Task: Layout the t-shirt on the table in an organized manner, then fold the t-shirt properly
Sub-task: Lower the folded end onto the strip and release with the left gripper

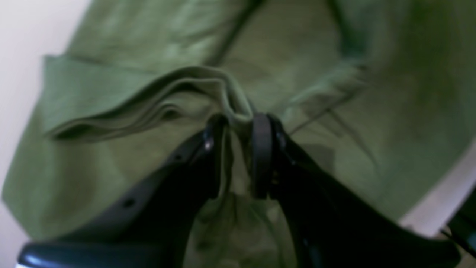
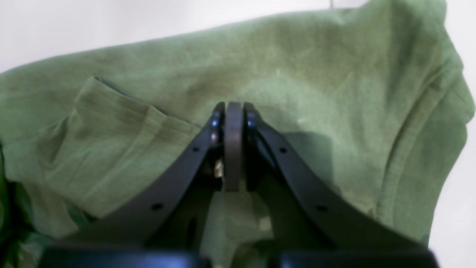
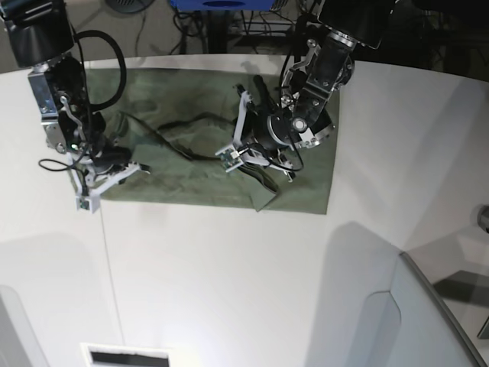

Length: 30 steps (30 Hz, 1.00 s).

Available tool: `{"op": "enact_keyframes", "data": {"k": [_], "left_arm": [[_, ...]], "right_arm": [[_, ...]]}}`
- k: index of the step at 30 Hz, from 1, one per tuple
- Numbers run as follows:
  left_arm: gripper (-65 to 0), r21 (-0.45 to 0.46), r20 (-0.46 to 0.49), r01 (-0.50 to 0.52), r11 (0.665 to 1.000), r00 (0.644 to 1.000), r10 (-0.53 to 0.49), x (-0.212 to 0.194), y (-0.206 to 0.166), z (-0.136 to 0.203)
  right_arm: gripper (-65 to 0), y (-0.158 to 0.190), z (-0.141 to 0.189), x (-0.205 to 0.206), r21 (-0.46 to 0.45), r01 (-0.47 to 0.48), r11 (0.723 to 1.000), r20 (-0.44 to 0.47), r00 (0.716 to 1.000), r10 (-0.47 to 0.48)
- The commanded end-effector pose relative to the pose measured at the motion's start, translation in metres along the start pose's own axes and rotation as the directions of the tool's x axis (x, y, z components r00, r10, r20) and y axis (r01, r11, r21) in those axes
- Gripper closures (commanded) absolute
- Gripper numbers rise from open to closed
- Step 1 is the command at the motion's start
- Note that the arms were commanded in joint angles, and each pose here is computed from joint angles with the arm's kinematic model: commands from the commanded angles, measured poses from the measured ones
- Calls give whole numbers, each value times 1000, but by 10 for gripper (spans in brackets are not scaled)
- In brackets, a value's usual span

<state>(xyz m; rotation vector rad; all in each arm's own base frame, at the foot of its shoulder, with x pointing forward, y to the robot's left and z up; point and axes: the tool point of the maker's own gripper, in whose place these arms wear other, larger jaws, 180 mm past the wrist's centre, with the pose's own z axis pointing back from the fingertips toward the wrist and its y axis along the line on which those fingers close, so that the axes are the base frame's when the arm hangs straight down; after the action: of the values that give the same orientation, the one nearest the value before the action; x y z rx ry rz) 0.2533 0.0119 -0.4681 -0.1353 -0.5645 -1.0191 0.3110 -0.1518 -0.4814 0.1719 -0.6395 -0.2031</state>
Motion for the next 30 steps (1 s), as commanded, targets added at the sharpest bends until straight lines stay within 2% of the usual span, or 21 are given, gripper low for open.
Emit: {"op": "enact_keyframes", "data": {"k": [1, 8, 11, 15, 17, 21, 26, 28, 30], "left_arm": [[-132, 10, 42, 4, 1000, 999, -4, 15, 5, 3], [-132, -31, 48, 64, 997, 997, -63, 22, -15, 0], [-132, -36, 55, 61, 998, 997, -59, 25, -17, 0], [-132, -85, 113, -2, 996, 994, 11, 38, -18, 3], [-132, -112, 110, -36, 993, 993, 48, 37, -15, 5], [-130, -206, 171, -119, 971, 973, 156, 50, -12, 14], [-123, -322, 235, -99, 941, 955, 181, 73, -16, 26], [-120, -321, 270, -89, 943, 946, 182, 83, -8, 34], [-92, -244, 292, -144, 959, 932, 214, 85, 19, 43]], "right_arm": [[-15, 3, 2, 21, 14, -7, 1000, 55, 998, 7], [-15, 3, 2, 21, 13, -8, 1000, 53, 999, 8], [-15, 3, 2, 21, 13, -8, 1000, 53, 999, 8], [-15, 3, 2, 20, 13, -8, 1000, 52, 999, 7], [-15, 3, 2, 20, 13, -8, 1000, 52, 999, 7], [-15, 3, 1, 20, 12, -9, 1000, 50, 999, 8], [-15, 2, 1, 19, 11, -8, 1000, 47, 999, 8], [-15, 2, 1, 19, 11, -8, 1000, 47, 999, 8], [-15, 2, 1, 18, 10, -8, 1000, 46, 999, 8]]}}
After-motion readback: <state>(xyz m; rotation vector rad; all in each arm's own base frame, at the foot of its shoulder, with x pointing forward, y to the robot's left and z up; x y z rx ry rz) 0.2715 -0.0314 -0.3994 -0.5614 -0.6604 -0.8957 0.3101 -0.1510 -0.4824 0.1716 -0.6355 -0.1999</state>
